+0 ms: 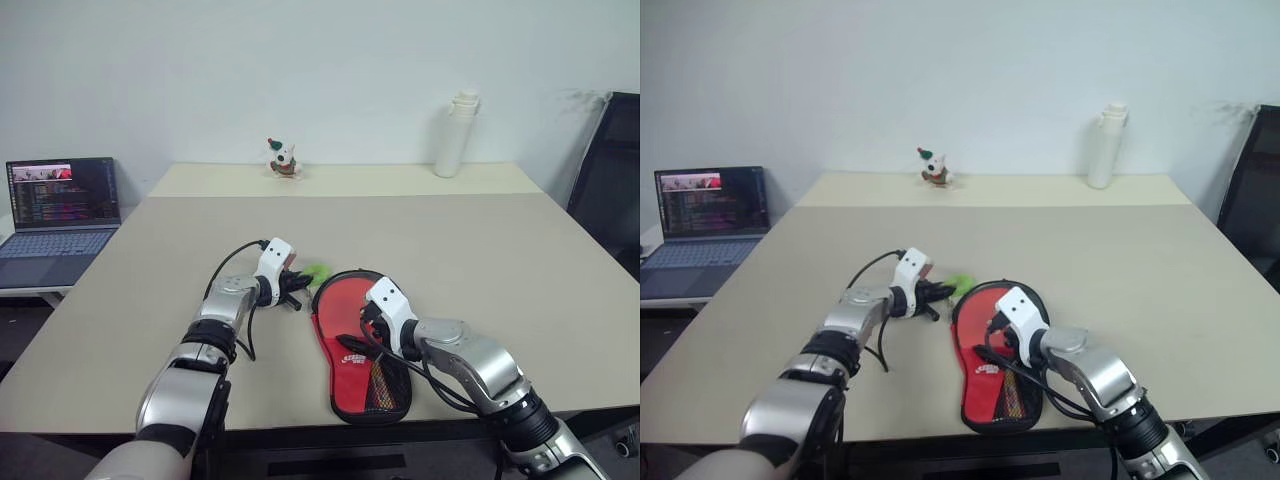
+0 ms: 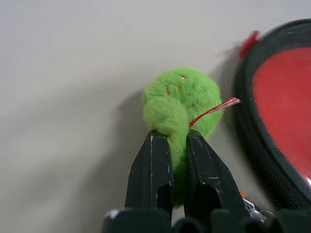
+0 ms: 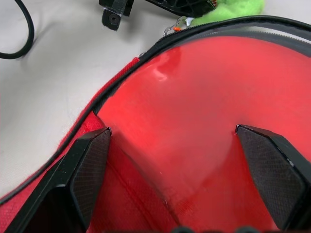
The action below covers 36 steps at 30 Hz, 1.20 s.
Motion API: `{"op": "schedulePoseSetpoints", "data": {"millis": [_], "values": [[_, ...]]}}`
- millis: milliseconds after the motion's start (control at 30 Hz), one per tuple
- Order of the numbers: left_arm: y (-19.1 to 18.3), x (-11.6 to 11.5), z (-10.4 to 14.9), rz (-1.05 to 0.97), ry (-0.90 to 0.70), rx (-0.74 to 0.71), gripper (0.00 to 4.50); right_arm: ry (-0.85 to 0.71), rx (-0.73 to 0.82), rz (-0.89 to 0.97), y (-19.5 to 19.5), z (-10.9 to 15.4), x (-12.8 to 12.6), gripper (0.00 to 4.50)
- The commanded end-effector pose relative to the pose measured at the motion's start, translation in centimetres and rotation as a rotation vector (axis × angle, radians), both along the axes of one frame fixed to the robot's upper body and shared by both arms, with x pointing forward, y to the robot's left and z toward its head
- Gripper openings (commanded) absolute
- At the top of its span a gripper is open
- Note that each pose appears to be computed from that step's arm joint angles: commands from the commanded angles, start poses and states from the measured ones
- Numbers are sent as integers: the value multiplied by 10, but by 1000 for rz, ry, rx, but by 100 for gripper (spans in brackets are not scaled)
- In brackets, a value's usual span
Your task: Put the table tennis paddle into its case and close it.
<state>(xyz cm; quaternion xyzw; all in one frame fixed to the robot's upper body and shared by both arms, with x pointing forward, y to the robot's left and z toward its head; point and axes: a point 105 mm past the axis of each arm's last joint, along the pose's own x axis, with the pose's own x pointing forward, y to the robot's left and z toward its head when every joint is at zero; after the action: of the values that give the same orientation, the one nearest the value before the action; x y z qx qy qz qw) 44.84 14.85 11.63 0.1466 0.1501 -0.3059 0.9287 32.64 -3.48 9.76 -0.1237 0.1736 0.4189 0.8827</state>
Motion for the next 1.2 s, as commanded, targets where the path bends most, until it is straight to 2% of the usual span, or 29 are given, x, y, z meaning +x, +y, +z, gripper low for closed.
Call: {"op": "schedulePoseSetpoints", "data": {"millis": [33, 233, 500, 700, 833, 967, 1067, 1200], "values": [[2, 16, 32, 56, -113, 73, 2, 75, -30, -9, -6, -20, -7, 450], [-14, 30, 58, 115, -226, 184, 2, 108, -43, 3, -8, -27, -16, 450], [-74, 33, 79, 5, -432, 421, 2, 176, -74, 25, -12, -41, -42, 450], [-130, 22, 89, -202, -652, 667, 2, 206, -71, 6, -14, -45, -57, 450], [-159, 11, 89, -324, -761, 771, 2, 217, -71, 0, -14, -47, -64, 450], [-187, -1, 86, -433, -847, 823, 2, 226, -62, -13, -15, -47, -68, 450], [-221, -21, 79, -559, -918, 824, 2, 228, -59, -23, -15, -47, -68, 450], [-234, -30, 76, -608, -936, 803, 2, 224, -58, -36, -17, -47, -66, 450]]}}
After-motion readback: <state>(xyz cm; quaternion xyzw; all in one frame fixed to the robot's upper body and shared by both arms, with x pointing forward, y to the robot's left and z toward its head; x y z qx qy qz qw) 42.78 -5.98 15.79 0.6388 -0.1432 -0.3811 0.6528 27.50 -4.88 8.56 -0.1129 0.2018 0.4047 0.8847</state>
